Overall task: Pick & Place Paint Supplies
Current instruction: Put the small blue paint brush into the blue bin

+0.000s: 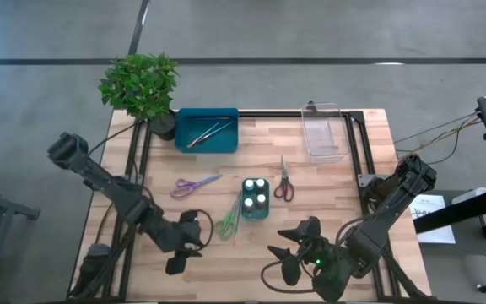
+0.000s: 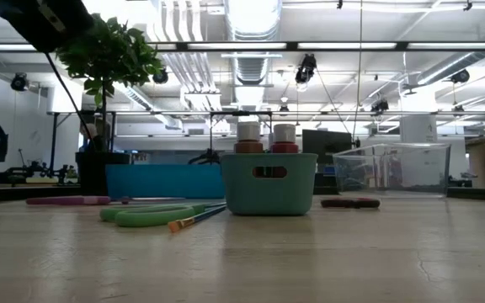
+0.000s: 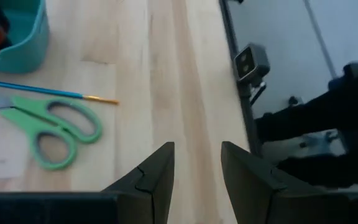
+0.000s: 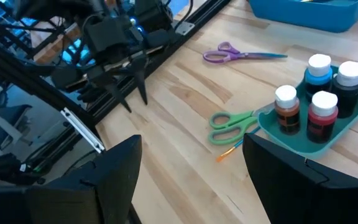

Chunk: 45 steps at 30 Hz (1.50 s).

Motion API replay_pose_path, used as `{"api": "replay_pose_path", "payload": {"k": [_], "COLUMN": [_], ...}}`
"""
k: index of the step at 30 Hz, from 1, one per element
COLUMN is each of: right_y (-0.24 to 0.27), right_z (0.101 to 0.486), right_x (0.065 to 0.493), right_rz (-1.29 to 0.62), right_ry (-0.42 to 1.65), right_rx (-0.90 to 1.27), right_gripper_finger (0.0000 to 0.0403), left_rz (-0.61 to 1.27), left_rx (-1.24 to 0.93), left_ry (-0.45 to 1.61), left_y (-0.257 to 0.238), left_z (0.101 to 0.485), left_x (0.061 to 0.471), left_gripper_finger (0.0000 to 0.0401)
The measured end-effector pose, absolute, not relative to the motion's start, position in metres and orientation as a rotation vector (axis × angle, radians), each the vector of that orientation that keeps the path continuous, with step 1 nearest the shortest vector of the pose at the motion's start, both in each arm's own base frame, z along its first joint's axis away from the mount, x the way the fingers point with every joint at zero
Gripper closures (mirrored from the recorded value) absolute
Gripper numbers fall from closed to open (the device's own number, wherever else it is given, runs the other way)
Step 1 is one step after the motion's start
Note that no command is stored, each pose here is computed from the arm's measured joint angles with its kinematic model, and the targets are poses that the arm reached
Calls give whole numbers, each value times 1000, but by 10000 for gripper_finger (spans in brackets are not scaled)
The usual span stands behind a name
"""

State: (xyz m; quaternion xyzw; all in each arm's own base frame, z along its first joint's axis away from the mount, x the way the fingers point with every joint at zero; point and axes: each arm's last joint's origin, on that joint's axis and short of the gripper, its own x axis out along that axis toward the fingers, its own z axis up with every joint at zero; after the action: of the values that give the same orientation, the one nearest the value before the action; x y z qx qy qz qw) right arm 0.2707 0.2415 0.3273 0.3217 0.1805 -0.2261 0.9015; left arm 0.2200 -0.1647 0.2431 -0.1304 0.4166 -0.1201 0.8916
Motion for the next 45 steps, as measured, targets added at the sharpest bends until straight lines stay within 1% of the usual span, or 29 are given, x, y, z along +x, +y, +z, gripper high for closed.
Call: {"api": "replay_pose_path", "payload": {"k": [4, 9, 12, 16, 19, 23, 26, 30, 33, 39, 45], "right_y": [241, 241, 238, 231, 224, 213, 208, 201, 194, 183, 178], "right_z": [328, 328, 334, 348, 356, 367, 369, 369, 368, 364, 351], "right_x": [271, 270, 266, 258, 251, 242, 238, 233, 226, 217, 216], "right_rz": [-461, -444, -418, -386, -385, -398, -429, -474, -512, -570, -610], "right_ry": [380, 400, 413, 414, 412, 396, 381, 383, 391, 337, 321], "right_rx": [639, 582, 553, 490, 428, 368, 311, 245, 215, 234, 265], "right_gripper_finger": [126, 126, 126, 126, 126, 126, 126, 126, 126, 126, 126], "left_rz": [-272, -265, -236, -189, -68, 188, 344, 485, 542, 588, 674], "left_rx": [-329, -391, -452, -478, -515, -546, -497, -429, -412, -438, -418], "left_ry": [825, 858, 877, 872, 851, 748, 676, 669, 701, 728, 752], "left_y": [-182, -207, -222, -239, -244, -244, -245, -245, -245, -246, -235], "left_z": [239, 224, 214, 205, 196, 187, 181, 170, 157, 139, 132], "left_x": [222, 233, 245, 267, 284, 304, 313, 319, 320, 320, 319], "left_gripper_finger": [260, 260, 260, 260, 260, 260, 260, 260, 260, 260, 260]}}
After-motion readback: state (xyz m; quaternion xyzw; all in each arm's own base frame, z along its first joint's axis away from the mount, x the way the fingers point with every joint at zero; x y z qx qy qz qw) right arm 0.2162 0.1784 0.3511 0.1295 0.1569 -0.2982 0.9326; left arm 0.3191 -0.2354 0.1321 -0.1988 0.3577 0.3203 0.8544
